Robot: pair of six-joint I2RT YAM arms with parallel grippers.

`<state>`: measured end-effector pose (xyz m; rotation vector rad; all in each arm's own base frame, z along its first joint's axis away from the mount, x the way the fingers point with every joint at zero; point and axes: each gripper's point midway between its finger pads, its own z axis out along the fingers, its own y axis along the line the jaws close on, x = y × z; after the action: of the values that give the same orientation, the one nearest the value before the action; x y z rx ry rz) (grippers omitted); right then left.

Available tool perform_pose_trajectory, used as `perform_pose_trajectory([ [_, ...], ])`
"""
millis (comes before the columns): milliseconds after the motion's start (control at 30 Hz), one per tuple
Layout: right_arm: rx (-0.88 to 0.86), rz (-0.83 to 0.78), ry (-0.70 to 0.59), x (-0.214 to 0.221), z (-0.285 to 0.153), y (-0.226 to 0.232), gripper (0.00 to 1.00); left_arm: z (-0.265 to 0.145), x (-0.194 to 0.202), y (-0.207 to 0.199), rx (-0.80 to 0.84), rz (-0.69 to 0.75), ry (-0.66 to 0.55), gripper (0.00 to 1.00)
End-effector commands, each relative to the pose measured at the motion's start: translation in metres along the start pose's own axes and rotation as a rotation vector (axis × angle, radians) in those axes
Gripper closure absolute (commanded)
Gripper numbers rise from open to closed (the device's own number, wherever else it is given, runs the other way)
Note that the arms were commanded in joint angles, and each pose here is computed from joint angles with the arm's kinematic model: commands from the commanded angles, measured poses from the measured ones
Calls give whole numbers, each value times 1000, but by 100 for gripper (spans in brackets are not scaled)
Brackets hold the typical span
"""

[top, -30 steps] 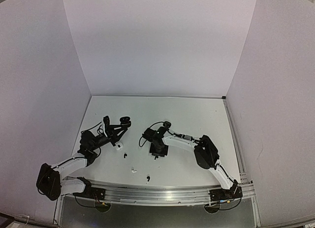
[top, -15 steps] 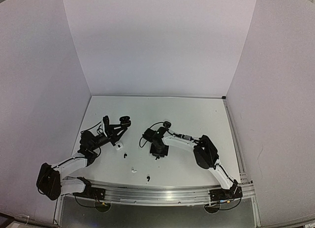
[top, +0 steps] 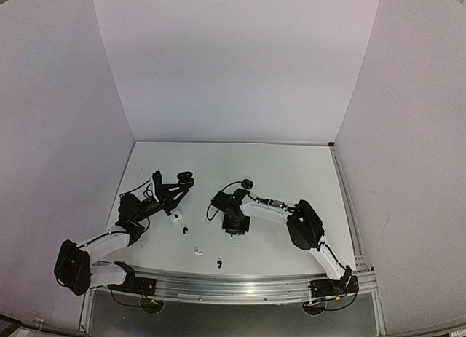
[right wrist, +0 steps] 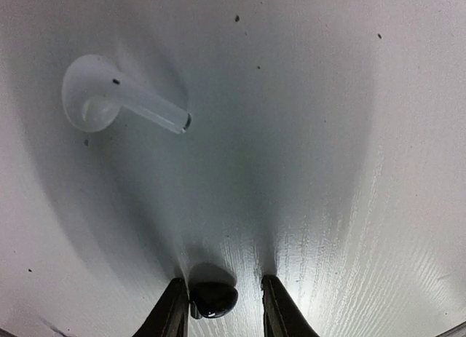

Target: Insert the wireless bluetooth earbuds into the charging case

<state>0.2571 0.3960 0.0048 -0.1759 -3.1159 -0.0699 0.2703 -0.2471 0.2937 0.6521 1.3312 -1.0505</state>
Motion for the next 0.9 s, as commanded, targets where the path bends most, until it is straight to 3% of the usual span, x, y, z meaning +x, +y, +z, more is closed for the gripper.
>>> perform_pose_trajectory([
  [0,125,-31,53,18,3,-31,69,1,-13,-6,32,28,-40,100],
  [300,115,-125,41,13,-2,-23,68,1,-12,-7,37,26,-36,100],
  [533,210,-168,61,19,-5,-48,67,1,-12,-7,34,29,-36,100],
  [867,110,-262,53,11,-5,-19,63,2,-12,-7,40,33,-36,100],
])
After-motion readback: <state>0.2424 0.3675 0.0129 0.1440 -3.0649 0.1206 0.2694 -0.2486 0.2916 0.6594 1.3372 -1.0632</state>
